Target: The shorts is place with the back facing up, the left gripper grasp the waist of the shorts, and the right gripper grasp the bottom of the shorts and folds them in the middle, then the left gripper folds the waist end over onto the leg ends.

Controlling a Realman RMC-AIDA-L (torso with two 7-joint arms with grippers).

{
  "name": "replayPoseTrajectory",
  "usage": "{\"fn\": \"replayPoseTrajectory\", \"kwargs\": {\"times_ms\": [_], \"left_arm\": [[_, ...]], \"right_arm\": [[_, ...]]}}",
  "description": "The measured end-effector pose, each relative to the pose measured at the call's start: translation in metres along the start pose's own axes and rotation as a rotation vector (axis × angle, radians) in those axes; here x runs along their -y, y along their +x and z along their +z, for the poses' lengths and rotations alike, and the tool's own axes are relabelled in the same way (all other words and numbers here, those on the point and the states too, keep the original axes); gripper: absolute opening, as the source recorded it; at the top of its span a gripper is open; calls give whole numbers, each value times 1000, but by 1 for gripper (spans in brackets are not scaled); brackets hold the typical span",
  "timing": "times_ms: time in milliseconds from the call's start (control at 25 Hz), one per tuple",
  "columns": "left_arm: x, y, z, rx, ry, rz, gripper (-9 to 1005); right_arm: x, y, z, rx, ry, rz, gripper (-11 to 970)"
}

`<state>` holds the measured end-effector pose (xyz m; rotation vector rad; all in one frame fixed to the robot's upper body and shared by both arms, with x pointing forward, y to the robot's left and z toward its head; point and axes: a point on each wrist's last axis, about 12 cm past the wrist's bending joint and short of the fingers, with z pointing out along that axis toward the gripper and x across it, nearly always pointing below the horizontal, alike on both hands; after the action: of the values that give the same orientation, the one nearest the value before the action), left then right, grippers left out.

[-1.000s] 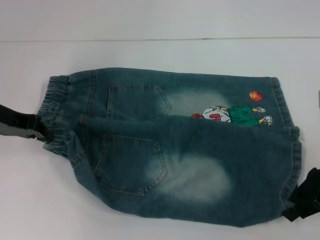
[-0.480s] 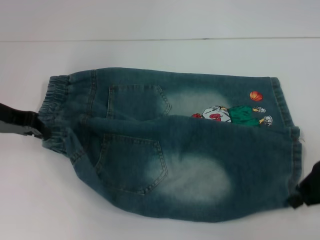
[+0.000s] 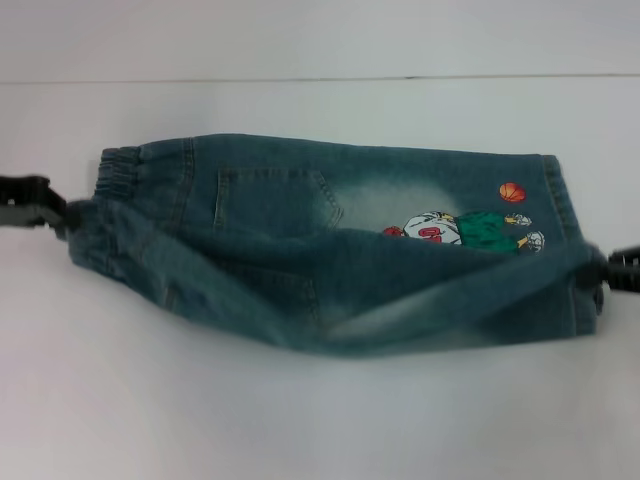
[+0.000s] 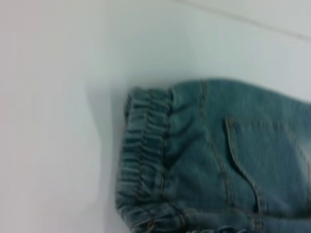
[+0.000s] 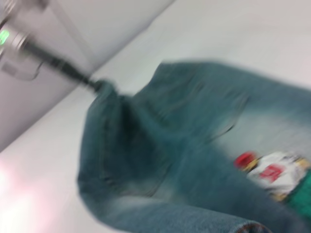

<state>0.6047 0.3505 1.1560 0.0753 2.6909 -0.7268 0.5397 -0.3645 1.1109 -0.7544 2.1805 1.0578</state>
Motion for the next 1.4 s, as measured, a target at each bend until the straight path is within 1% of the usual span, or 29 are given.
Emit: {"fn": "replayPoseTrajectory", "kwargs": {"times_ms": [120,320,440,680,880,1080,1200,1400], "left_arm": [[-2,-6,-3,76,24,-24,43],[-4,-10,-1,172,53,-51,43],[-6,-12,3,218,49,-67,43],[-8,-14,11,259,33,-80,42],[-13,-11,15,287,5,-95,45],[-17,-10,15,303,-11,-101,72],[-18,-10,17,311,-16,-102,88],[-18,-9,20,322,-28,-99,115]], "right_arm": [[7,7,3,80,63,36,48],[16,13,11,204,139,98,47],[20,14,17,242,179,126,48],[25,11,27,297,241,155,49],[31,5,33,344,295,170,48],[39,-9,41,371,360,168,48],[44,-18,46,371,402,160,47],[46,-28,58,334,435,135,69]]}}
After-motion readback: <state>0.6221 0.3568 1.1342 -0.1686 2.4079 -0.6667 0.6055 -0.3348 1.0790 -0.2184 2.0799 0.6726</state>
